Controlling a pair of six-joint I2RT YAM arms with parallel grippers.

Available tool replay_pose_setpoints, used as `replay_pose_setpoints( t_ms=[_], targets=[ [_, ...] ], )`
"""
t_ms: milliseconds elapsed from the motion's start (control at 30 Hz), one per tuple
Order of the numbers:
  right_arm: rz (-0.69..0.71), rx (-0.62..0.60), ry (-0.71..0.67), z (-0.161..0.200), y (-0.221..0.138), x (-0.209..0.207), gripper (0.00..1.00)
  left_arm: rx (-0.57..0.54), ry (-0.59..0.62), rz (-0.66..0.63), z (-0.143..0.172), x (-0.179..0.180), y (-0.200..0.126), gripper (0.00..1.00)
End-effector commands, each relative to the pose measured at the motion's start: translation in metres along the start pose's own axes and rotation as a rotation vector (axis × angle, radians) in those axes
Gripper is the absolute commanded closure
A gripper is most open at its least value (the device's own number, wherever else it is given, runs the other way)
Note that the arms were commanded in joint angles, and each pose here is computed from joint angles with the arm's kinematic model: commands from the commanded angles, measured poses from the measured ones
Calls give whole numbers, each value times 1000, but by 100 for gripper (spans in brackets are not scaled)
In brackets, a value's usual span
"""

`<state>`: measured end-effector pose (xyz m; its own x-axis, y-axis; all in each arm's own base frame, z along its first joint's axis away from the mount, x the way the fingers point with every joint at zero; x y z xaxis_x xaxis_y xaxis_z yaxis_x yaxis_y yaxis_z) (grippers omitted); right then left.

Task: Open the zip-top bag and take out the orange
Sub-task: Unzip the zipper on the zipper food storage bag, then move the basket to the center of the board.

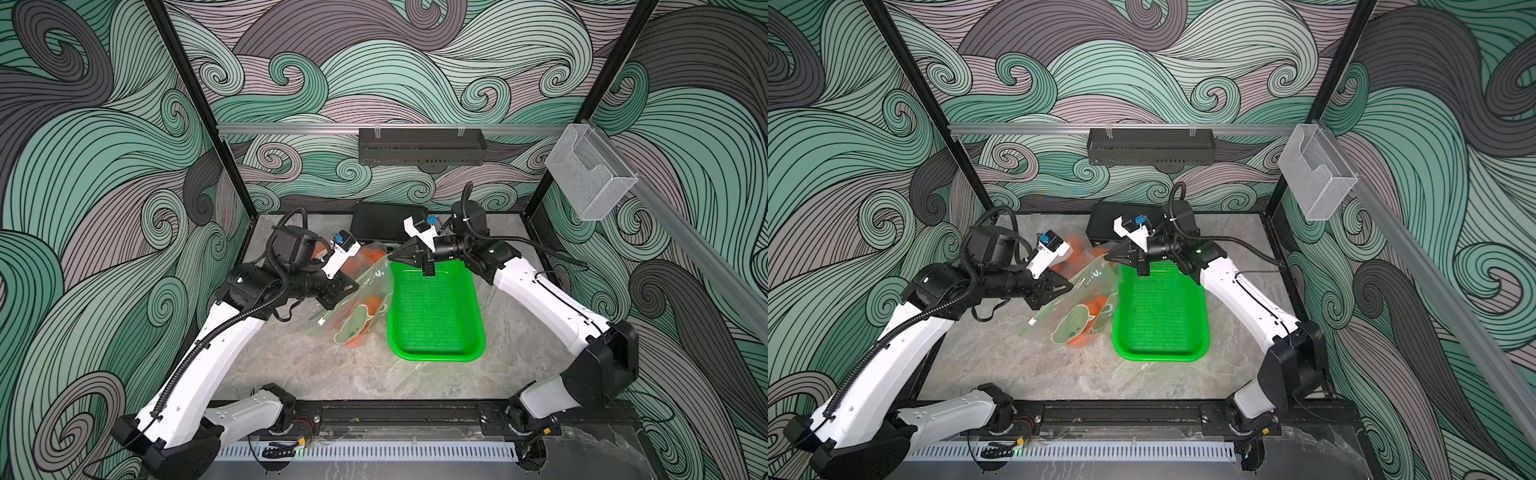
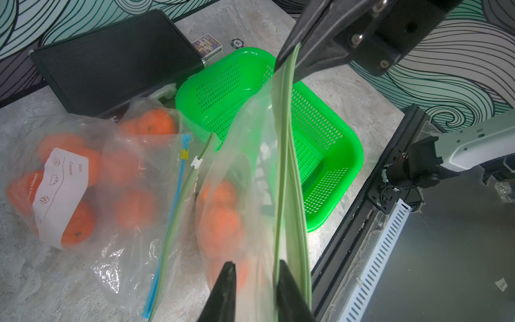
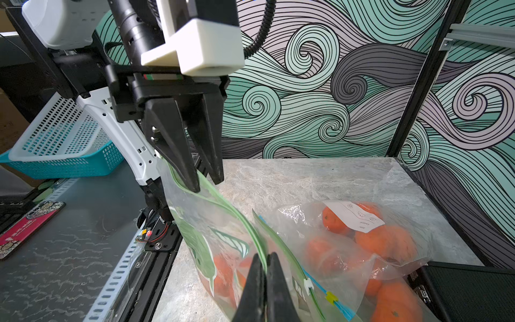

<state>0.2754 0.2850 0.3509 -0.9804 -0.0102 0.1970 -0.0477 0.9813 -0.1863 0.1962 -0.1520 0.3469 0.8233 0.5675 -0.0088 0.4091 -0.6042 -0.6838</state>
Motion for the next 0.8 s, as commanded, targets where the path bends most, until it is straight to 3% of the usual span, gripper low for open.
replay_pose_setpoints(
  t_ms=[0,33,67,133,200,300,367,433,667,767],
  targets=[
    [-26,-5,-14,-3,-1,11,100,-10,13,-27,0,2,-3,92],
    [-20,-7,-11,-4,-2,10,99,-12,9,-33,0,3,-3,100],
    [-9,-12,-8,-6,-2,9,89,-23,1,-42,-2,4,-4,100],
    [48,-24,33,-10,-3,4,60,-46,-37,-92,-6,9,-8,100],
    [177,-36,123,-17,-10,-7,41,-50,-75,-192,-6,19,-18,100],
    [496,-78,369,-10,-32,-36,27,11,-156,-428,1,41,-42,100],
    [682,-79,537,14,-51,-49,25,69,-206,-526,7,47,-58,100],
    [851,-32,618,42,-68,-53,25,109,-236,-575,11,49,-70,100],
    [1342,187,739,132,-139,-57,24,121,-284,-570,24,38,-85,100],
    [1405,212,789,156,-160,-56,23,111,-289,-503,29,31,-77,100]
  ],
)
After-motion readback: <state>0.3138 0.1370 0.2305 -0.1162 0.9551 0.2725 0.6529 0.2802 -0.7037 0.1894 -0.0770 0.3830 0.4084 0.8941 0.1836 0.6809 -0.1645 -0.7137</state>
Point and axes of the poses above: each gripper's point midway between its finger pads, its own y axis out along the fingers, its own x axis along the line the jaws close on, z = x × y, the point moved 5 cm from there along -y, back along the fingers, and after that the axes turned 13 degrees about y, right-handed, at the moved point
